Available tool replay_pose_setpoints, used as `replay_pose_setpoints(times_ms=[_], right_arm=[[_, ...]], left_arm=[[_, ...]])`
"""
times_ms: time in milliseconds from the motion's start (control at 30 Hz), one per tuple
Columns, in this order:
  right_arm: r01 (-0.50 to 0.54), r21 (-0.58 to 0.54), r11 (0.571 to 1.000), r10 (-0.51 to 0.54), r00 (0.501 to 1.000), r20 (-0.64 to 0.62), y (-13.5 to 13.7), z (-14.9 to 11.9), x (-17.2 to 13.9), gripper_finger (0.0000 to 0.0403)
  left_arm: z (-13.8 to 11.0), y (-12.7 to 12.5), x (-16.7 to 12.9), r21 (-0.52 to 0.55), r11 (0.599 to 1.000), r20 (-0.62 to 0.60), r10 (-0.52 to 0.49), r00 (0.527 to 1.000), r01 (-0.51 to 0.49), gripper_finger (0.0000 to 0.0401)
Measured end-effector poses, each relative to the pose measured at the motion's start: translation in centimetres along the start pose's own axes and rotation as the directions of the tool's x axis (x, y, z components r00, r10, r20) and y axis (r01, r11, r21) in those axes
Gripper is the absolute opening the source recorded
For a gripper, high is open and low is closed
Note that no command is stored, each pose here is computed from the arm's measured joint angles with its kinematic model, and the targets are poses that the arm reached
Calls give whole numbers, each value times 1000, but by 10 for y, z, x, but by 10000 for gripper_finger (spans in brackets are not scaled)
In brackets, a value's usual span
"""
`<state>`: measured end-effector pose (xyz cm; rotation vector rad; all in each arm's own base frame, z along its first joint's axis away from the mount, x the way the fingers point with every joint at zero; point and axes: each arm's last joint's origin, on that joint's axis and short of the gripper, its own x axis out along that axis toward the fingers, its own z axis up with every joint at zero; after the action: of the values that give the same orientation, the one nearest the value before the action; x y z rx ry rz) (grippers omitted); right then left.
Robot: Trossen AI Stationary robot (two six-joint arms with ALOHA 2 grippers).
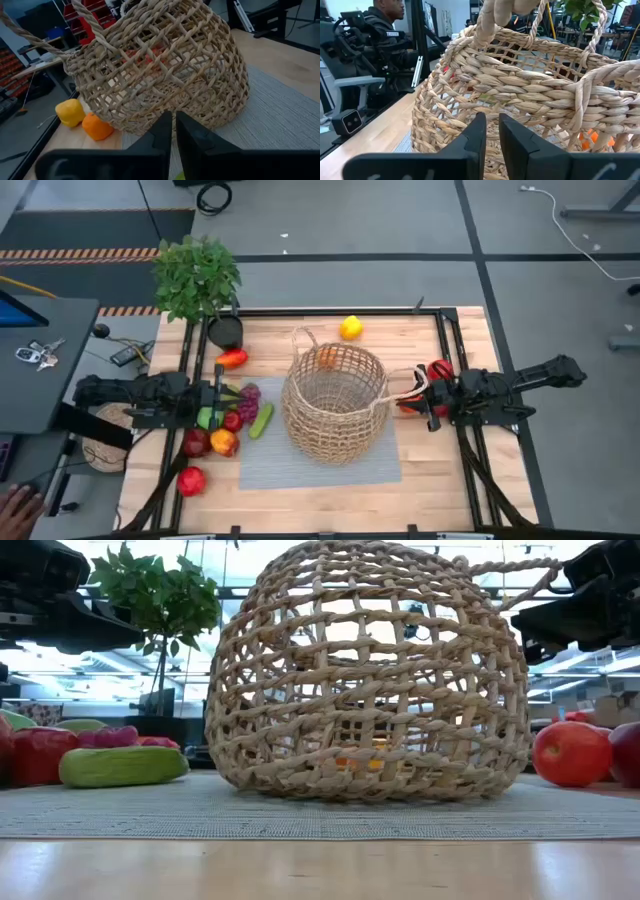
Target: Build produce basket
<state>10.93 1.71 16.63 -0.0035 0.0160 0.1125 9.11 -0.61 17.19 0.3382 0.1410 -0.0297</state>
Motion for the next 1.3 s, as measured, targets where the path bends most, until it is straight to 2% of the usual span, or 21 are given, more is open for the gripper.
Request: replay_pose_setpoints(times_ms=[1300], right_arm=[[0,0,1000,0,1000,0,0,0,0,58]], left_arm=[[0,0,0,0,1000,0,0,1000,0,32]])
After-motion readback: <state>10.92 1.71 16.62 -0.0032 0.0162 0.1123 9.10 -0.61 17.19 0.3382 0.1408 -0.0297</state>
